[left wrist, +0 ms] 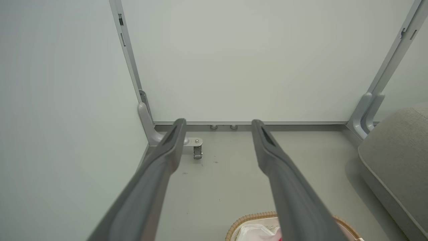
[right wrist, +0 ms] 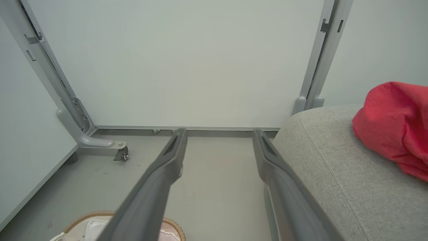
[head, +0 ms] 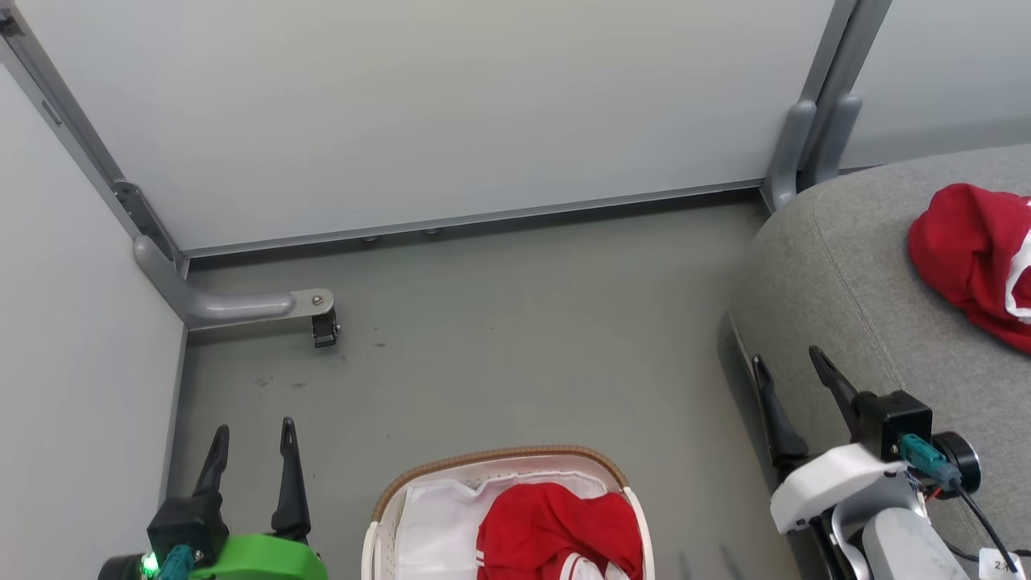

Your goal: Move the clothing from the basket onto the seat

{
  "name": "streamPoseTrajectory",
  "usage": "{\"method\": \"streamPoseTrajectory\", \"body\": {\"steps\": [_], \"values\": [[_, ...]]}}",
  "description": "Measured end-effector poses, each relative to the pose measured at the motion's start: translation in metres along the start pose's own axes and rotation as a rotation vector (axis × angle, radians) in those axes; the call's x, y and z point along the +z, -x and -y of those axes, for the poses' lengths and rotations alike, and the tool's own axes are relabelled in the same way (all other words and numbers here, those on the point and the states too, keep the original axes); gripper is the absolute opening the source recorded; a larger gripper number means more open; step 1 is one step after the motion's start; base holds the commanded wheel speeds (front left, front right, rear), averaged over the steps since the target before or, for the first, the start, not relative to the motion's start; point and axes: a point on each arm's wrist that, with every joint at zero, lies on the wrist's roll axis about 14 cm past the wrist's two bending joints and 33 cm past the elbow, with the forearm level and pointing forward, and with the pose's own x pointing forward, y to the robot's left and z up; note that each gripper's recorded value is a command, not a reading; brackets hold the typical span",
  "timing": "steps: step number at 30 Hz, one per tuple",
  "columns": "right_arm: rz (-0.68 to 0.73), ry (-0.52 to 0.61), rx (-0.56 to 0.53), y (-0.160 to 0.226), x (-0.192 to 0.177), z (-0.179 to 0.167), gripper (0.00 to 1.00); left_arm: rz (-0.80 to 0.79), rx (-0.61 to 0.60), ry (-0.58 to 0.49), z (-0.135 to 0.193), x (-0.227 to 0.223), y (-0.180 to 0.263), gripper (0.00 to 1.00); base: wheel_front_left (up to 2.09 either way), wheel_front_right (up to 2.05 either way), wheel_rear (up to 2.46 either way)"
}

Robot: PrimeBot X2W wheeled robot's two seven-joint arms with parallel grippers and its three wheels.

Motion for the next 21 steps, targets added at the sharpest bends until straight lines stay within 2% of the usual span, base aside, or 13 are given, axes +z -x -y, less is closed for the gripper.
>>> {"method": "streamPoseTrajectory", "body": {"steps": [8,15,21], "values": [[-0.02,-0.016,-0.009,0.008,-0.008,0.0,1.0,-0.039,-0.024,0.021,0.008,-0.013,0.007,1.0,0.0,0.0,0.0],[0.014,-0.024,0.013,-0.018,0.002,-0.004,1.0,-0.091,-0.175,0.037,0.053,-0.028,-0.019,1.0,0.0,0.0,0.0],[0.007,-0.019,0.014,-0.036,-0.004,0.0,1.0,-0.179,-0.291,0.08,0.091,-0.056,-0.04,1.0,0.0,0.0,0.0]]}}
